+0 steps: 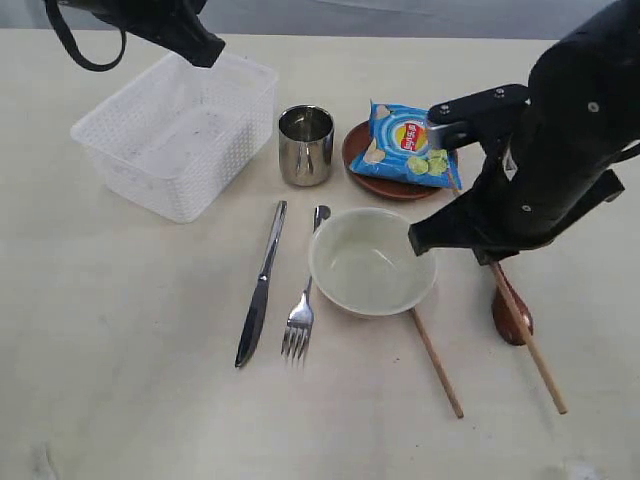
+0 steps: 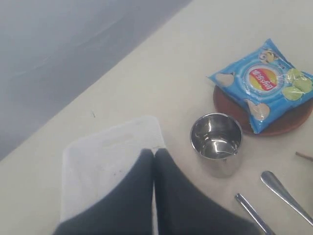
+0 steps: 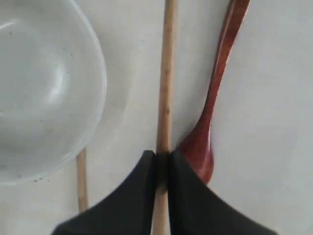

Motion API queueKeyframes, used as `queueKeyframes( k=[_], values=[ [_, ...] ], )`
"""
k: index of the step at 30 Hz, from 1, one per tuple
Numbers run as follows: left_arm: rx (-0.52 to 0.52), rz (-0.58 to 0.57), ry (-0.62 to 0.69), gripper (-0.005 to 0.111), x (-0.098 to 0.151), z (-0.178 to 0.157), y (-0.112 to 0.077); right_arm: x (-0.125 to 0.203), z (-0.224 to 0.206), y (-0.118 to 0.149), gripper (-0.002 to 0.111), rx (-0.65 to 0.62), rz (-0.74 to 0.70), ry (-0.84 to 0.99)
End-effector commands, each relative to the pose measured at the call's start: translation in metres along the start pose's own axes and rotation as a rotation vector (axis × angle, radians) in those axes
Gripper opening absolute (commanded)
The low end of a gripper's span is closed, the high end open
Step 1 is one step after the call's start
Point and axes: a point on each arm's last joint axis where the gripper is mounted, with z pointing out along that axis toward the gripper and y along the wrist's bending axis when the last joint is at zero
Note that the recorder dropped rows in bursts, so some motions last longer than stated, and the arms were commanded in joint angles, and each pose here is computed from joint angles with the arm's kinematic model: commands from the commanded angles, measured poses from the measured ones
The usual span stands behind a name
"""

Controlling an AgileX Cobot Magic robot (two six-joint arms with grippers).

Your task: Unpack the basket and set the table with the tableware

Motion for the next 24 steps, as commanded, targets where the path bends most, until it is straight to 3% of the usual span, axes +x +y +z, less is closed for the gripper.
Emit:
queueKeyframes(
  k=[1,6,11,24],
  values=[
    [-0.004,0.012,0.016,0.0,0.003,-0.001,0.001,-0.004,-0.024,0.024,0.0,-0.054,0.059,-0.063],
    [-0.004,0.012,0.016,0.0,0.003,-0.001,0.001,-0.024,-0.042,0.061,0.0,-0.159,0.183,-0.177],
    [-0.004,0.012,0.016,0.0,0.003,-0.001,0.001,-0.044,-0.009,0.081,0.0,-0.142,0.221,-0.082],
    [-0.004,0.012,0.016,0.0,0.003,-0.001,0.001,-0.065,0.004,0.095,0.0,-0.129,0.264,-0.034]
  ],
)
